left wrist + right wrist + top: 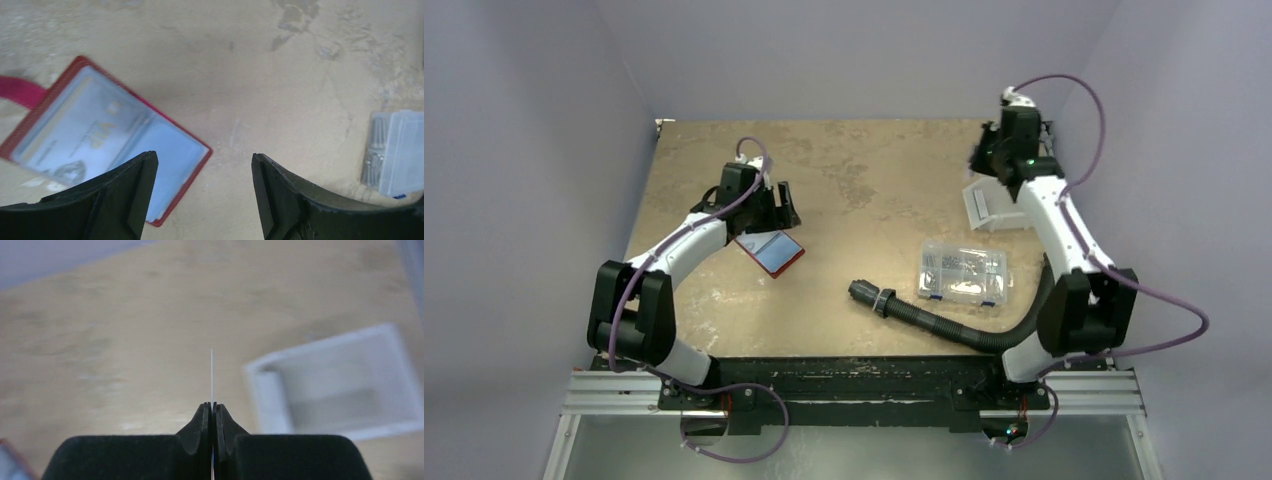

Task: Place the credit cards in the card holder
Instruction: Pick up the credit card from the storage box, then insert the credit card into the card holder.

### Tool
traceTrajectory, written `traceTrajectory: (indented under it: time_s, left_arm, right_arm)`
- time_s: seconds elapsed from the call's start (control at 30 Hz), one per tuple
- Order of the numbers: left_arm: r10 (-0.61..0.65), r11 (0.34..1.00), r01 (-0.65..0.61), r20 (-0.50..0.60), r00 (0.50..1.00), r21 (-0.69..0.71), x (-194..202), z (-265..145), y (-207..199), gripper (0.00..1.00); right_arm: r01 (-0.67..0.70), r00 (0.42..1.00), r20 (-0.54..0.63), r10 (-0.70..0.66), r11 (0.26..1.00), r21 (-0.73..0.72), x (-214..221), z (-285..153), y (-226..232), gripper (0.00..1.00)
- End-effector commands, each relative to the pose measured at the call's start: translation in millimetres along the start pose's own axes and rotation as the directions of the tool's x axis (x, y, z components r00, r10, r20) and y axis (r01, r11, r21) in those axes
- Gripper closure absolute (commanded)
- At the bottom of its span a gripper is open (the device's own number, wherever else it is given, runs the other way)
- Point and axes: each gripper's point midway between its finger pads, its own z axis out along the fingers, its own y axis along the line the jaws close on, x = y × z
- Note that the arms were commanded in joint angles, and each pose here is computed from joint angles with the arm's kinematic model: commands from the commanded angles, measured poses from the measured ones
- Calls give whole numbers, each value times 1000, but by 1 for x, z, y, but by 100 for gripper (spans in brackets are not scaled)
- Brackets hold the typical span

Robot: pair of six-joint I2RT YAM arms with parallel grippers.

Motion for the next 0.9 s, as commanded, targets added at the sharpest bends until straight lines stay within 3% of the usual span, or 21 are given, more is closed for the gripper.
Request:
traceTrajectory:
  time_s: [0.0,0.1,0.17,0.27,0.37,0.6,0.87]
  left_arm:
    - [-44,990,54,76,996,-131,-28,-24,38,26]
    - [-114,980,122,59,992,-155,-28,-21,66,26]
    - [-121,978,128,50,991,-165,-30,-12,80,24]
    - [-116,959,114,8,993,-260,-29,4,107,23]
    - [-140,954,137,7,990,-266,-36,13,120,23]
    - [-136,951,102,-100,986,-292,-22,47,144,29]
    - [-295,919,223,-193,936,-324,47,26,139,38]
  right_arm:
    - [-166,974,89,208,923,-348,5,-52,127,100]
    - [-316,933,-61,354,729,-608,40,-84,216,100]
    - [-387,913,-184,363,636,-667,74,-98,266,100]
    - [-462,887,-359,292,586,-666,136,-102,330,100]
    - [-506,860,-443,254,538,-675,177,-112,368,100]
    - [-525,839,-504,205,548,-651,233,-108,407,100]
    - [-521,822,-548,151,587,-620,276,-82,406,100]
